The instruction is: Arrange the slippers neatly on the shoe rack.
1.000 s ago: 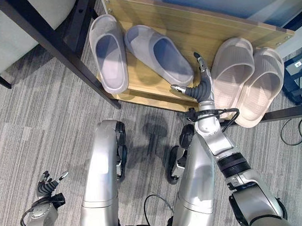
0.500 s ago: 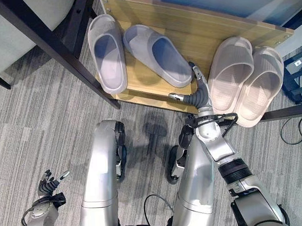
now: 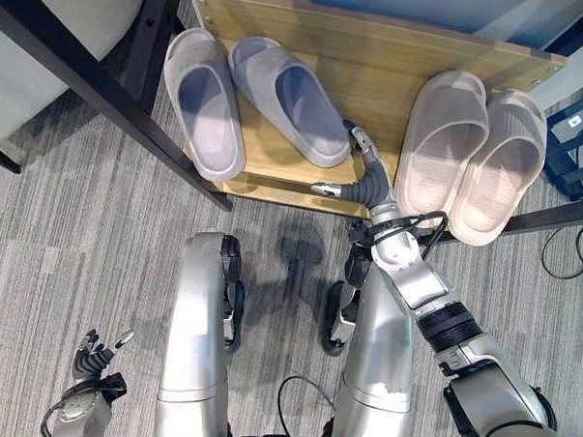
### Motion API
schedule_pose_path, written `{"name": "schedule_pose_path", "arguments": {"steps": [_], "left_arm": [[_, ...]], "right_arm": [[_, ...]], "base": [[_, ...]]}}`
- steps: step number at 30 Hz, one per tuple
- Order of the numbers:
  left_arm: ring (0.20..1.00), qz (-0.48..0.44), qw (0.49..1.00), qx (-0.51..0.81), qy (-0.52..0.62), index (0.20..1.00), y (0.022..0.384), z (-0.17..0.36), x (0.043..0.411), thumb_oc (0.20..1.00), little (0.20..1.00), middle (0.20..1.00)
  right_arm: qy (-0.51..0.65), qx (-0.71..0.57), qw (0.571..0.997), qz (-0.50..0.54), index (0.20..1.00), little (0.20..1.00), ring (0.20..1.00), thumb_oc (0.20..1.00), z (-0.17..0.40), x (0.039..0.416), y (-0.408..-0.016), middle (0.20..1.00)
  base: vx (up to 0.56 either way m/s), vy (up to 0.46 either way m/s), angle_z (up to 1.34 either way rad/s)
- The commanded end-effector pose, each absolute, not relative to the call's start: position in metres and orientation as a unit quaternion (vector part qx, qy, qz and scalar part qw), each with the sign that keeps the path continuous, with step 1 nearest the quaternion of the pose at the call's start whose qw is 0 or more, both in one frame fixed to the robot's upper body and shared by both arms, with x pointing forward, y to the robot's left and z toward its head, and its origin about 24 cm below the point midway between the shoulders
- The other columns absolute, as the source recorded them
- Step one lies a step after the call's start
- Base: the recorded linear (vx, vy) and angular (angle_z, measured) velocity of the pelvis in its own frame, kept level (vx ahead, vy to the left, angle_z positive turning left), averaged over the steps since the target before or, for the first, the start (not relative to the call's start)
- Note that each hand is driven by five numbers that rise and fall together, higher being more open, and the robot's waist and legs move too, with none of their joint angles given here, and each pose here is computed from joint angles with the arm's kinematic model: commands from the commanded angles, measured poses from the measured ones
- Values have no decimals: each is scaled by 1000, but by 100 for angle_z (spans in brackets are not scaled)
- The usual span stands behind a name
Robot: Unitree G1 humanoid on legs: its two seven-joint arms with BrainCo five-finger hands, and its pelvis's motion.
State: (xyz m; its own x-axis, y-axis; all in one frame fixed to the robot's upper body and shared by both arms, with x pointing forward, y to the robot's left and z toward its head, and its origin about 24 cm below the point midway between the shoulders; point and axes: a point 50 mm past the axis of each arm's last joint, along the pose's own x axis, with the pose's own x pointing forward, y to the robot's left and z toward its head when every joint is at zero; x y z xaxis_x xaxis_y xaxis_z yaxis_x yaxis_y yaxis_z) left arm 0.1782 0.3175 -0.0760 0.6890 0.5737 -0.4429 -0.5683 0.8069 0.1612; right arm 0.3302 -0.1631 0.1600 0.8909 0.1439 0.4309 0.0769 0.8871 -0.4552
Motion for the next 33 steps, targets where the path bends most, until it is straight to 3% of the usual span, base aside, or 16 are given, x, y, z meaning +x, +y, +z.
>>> {"name": "schedule_pose_path", "arguments": {"steps": [1, 12, 33], "left_arm": [[1000, 321, 909, 20, 266, 1000, 322, -85, 156, 1000, 1000, 1000], [1000, 326, 907, 22, 264, 1000, 322, -85, 156, 1000, 1000, 1000], [1000, 308, 905, 35, 291, 1000, 314, -94, 154, 1000, 1000, 1000]], "right_arm": [[-313, -218, 919, 102, 1000, 1000, 1000, 1000, 182, 308, -135, 1000], [-294, -239, 904, 197, 1000, 1000, 1000, 1000, 157, 282, -112, 1000], [-298, -245, 896, 221, 1000, 1000, 1000, 1000, 160, 302, -81, 1000]], "base": [[0, 0, 0], [0, 0, 0], [0, 0, 0]]}}
